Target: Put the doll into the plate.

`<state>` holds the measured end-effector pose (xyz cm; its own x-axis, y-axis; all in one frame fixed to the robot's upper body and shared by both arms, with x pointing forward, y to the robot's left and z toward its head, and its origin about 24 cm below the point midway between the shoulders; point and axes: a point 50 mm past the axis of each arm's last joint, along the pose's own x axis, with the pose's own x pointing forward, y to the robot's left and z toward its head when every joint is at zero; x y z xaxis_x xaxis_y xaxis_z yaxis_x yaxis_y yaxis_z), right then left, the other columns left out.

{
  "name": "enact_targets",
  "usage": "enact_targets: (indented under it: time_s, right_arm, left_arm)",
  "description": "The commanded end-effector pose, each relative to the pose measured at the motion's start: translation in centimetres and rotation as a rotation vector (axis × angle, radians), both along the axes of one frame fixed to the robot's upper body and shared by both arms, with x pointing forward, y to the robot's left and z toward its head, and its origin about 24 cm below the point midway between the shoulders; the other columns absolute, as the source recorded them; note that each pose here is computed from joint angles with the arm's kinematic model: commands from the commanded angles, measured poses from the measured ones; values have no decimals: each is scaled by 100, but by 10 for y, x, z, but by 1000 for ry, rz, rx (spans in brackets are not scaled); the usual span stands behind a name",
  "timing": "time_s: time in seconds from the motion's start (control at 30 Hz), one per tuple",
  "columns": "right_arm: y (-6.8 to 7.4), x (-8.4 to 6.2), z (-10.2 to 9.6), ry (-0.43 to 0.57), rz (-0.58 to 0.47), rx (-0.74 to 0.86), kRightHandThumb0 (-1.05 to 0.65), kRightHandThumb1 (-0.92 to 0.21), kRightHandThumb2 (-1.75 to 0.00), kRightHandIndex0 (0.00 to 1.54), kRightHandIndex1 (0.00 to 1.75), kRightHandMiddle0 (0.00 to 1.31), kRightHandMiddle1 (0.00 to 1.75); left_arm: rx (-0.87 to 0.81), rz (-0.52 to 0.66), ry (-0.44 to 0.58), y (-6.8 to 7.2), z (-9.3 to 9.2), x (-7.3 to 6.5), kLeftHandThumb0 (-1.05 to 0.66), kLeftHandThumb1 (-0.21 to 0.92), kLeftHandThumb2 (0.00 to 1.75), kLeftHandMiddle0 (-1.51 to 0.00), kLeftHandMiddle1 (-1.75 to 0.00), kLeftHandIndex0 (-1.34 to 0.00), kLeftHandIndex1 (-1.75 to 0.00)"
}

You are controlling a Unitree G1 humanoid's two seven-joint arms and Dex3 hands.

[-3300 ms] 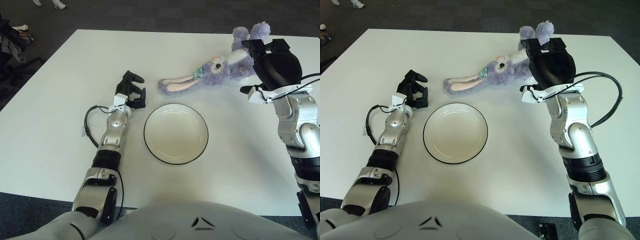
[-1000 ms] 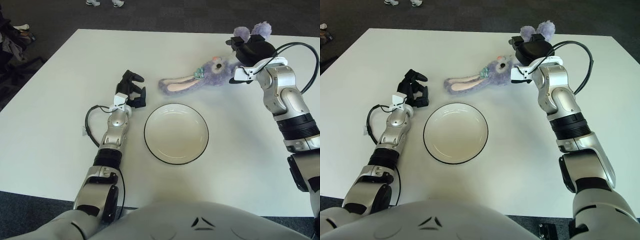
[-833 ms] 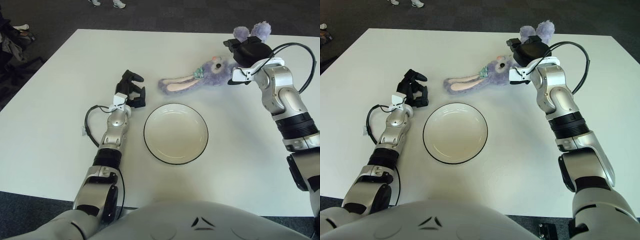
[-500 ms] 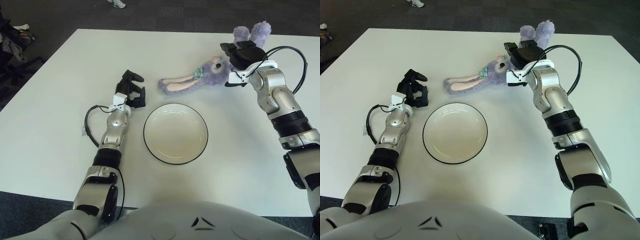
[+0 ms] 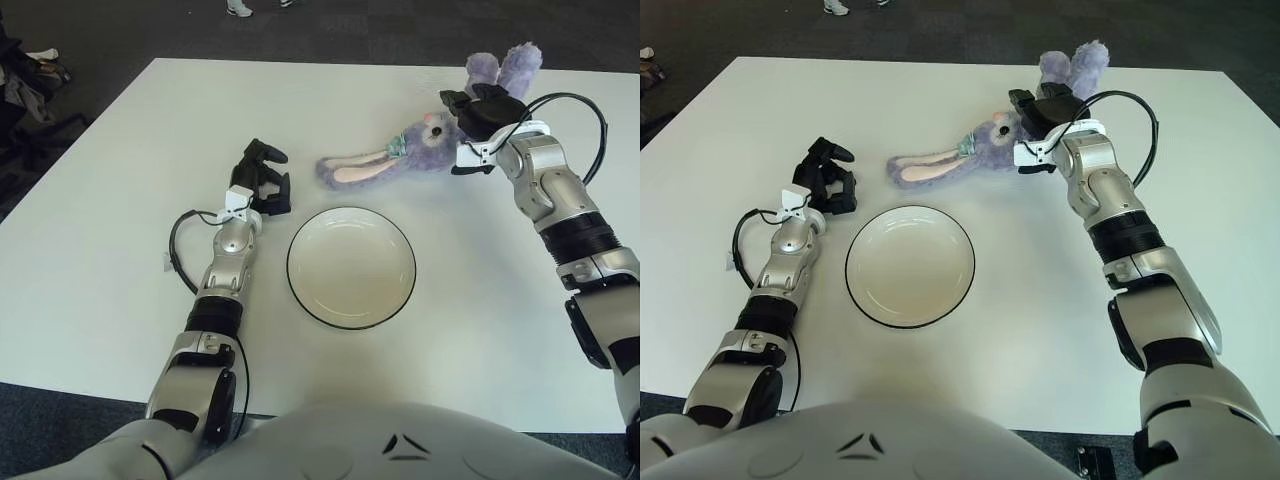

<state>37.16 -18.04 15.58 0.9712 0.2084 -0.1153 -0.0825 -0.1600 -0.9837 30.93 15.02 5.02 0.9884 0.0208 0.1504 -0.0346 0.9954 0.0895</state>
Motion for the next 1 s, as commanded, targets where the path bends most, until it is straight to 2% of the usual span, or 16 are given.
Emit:
enact_targets:
  time_s: [0.0, 0.13, 0.33, 0.53, 0.73, 0.93, 0.97]
  right_arm:
    - [-1, 5, -3, 36, 16, -3, -91, -49, -69, 3, 23, 0, 30]
    - [-4, 11, -13, 89, 9, 23, -95, -52, -64, 1, 50, 0, 36]
    - [-7, 12, -17, 122, 9, 59, -94, -50, -64, 0, 66, 0, 42]
    - [-11, 13, -31, 164, 5, 48, -92, -48, -67, 0, 80, 0, 48]
    - [-16, 16, -40, 188, -1, 32, -91, -46, -69, 0, 85, 0, 55]
    - [-17, 18, -47, 241, -23, 35, -80, -37, -80, 0, 74, 0, 55]
    - [-17, 18, -48, 247, -27, 36, -73, -32, -86, 0, 70, 0, 54]
  left_arm:
    - [-19, 14, 107, 1, -31, -17, -1, 30, 135, -51, -175, -50, -175]
    - [-19, 14, 109, 0, -31, -17, -1, 30, 135, -51, -175, -50, -175]
    - [-11, 12, 109, 0, -31, -18, -1, 30, 135, -51, -175, -50, -175]
    - [-7, 15, 109, -1, -31, -19, -1, 30, 135, -52, -175, -50, -175]
    - [-13, 19, 112, -2, -30, -20, -1, 30, 135, -51, -175, -50, -175]
    - [-8, 24, 113, -2, -30, -20, -1, 30, 135, -51, -175, -50, -175]
    - [-8, 25, 113, -2, -30, -21, -1, 30, 134, -51, -175, -49, -175]
